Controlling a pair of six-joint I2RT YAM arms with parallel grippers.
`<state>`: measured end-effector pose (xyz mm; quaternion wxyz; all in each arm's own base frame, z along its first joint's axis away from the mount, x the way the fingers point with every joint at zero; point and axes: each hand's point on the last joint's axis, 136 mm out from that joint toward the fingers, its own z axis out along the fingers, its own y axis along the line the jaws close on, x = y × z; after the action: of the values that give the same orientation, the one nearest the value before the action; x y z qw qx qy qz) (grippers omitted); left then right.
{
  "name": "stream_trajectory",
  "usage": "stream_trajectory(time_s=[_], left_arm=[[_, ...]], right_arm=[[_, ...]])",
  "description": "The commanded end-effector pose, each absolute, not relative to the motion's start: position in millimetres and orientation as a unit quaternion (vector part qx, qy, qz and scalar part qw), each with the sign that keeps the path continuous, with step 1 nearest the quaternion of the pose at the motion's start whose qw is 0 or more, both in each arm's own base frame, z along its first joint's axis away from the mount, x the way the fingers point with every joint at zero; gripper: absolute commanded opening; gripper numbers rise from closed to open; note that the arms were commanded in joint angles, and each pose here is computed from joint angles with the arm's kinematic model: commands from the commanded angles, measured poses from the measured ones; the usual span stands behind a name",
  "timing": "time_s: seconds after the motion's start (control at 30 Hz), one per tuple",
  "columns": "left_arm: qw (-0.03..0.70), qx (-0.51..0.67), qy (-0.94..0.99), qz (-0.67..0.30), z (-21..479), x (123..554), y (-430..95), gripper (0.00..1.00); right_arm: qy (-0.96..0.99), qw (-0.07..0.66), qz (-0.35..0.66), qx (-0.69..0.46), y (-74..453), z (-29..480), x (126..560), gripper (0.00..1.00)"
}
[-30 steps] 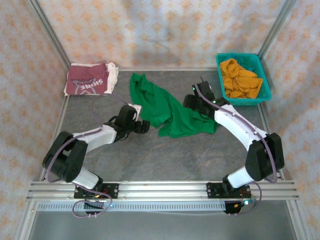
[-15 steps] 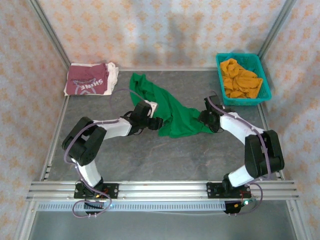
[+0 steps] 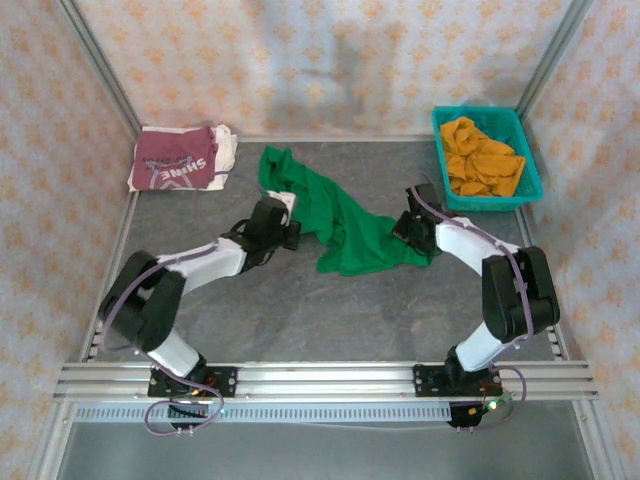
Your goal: Fold and stack the t-shirts
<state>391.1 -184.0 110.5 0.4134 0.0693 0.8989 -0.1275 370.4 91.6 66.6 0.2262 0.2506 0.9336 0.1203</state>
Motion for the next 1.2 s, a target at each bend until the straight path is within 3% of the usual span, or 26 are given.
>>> stream_trajectory(time_s=[0.0,0.37,0.43,0.5,0.67,0.87,1.03,1.17], left_arm=[[0.433,0.013,0.898,-0.073,129,388,-139,0.0],[0.465,-0.035,0.884,-0.014,161,362,-77,0.0],[0.455,-0.036,0.89,-0.015,151,356,-76,0.0],[0.439,-0.042,0.897,-0.01,135,350,-73,0.0],[0.421,-0.06,0.905,-0.007,112,342,-69,0.0],[0.427,-0.074,0.901,0.003,111,341,-63,0.0],[0.432,-0.078,0.899,0.011,113,342,-60,0.0],[0.43,-0.081,0.899,0.009,110,343,-60,0.0]], right_arm=[[0.927,0.254,0.118,0.25,89,84,382,0.0],[0.919,0.298,0.091,0.242,58,139,370,0.0],[0.927,0.271,0.125,0.227,75,129,368,0.22],[0.934,0.255,0.148,0.201,96,117,367,0.32],[0.949,0.216,0.161,0.162,137,87,369,0.42],[0.97,0.213,0.054,0.102,134,63,377,0.53],[0.975,0.194,0.066,0.088,154,51,376,0.54],[0.971,0.205,0.056,0.109,152,47,384,0.36]])
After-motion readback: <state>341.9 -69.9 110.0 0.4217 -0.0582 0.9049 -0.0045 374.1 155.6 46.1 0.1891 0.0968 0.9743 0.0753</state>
